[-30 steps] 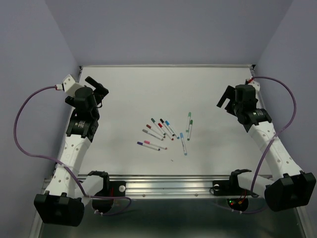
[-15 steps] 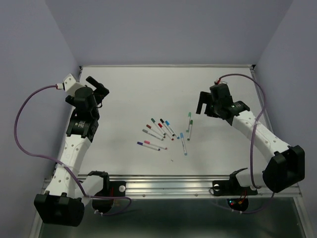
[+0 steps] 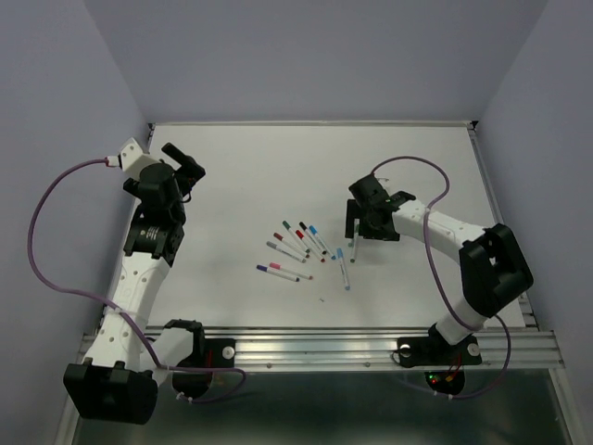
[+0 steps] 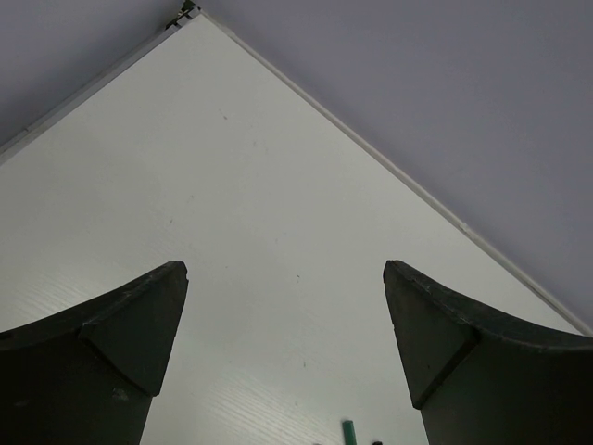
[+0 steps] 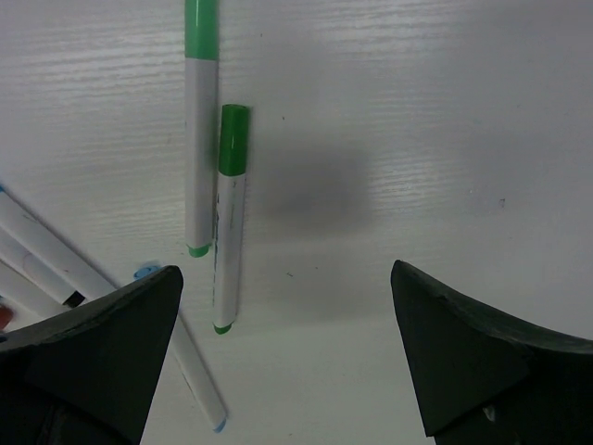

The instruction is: Open the pen caps

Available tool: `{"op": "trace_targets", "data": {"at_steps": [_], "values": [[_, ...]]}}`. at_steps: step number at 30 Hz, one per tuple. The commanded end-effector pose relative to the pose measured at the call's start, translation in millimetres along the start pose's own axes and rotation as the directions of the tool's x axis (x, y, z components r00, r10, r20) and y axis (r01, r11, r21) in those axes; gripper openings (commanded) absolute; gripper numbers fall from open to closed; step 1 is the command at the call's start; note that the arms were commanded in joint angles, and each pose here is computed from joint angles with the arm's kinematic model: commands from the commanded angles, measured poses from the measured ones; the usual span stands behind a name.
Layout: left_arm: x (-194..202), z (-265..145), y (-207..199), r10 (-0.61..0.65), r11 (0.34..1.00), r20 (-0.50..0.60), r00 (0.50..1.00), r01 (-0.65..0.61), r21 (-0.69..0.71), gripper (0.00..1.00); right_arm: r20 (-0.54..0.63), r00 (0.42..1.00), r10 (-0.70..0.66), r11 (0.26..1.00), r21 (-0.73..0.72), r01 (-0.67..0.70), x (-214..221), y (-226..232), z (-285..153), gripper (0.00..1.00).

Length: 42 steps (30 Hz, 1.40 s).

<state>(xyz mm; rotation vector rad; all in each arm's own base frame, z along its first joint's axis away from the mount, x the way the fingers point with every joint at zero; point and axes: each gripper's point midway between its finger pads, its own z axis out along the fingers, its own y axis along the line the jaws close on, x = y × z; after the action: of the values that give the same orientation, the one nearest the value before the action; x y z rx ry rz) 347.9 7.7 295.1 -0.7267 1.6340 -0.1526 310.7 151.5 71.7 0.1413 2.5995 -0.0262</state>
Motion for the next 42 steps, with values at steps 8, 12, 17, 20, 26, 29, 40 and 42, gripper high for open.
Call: {"op": "trace_targets", "data": {"at_steps": [8,12,17,20,26,29,40,42], "values": [[-16.3,-7.1,-3.0,-0.016,1.0,0.059,0.998,0.015,0.023,0.99,-0.046,0.999,-0.021,0.994,0.103,0.026,23.1,-5.3,21.7,1.0],[-16.0,-6.9,-2.1,-0.015,1.0,0.06,0.998,0.014,0.02,0.99,-0.066,0.997,-0.031,0.994,0.106,0.038,28.8,-6.1,26.0,1.0],[-15.9,-7.1,-0.9,-0.013,1.0,0.062,0.998,0.012,0.015,0.99,-0.077,0.996,-0.045,0.993,0.105,0.053,34.3,-4.3,28.9,1.0],[-16.9,-7.8,-0.9,-0.014,1.0,0.065,0.998,0.013,0.016,0.99,-0.076,0.996,-0.046,0.99,0.127,0.055,35.2,-7.6,31.9,1.0],[-17.8,-8.6,-1.0,-0.016,1.0,0.068,0.998,0.015,0.016,0.99,-0.062,0.996,-0.061,0.988,0.135,0.069,32.9,-7.9,37.7,1.0],[-17.7,-8.5,0.0,-0.015,1.0,0.067,0.998,0.014,0.012,0.99,-0.065,0.995,-0.075,0.992,0.096,0.081,33.0,-0.1,41.7,0.91],[-18.8,-8.9,0.4,-0.017,1.0,0.069,0.997,0.016,0.007,0.99,-0.084,0.992,-0.091,0.995,0.019,0.093,48.4,11.6,59.2,0.66],[-18.5,-8.7,0.7,-0.017,1.0,0.067,0.998,0.017,0.005,0.99,-0.09,0.992,-0.086,0.996,0.023,0.088,51.9,10.3,61.3,0.58]]}}
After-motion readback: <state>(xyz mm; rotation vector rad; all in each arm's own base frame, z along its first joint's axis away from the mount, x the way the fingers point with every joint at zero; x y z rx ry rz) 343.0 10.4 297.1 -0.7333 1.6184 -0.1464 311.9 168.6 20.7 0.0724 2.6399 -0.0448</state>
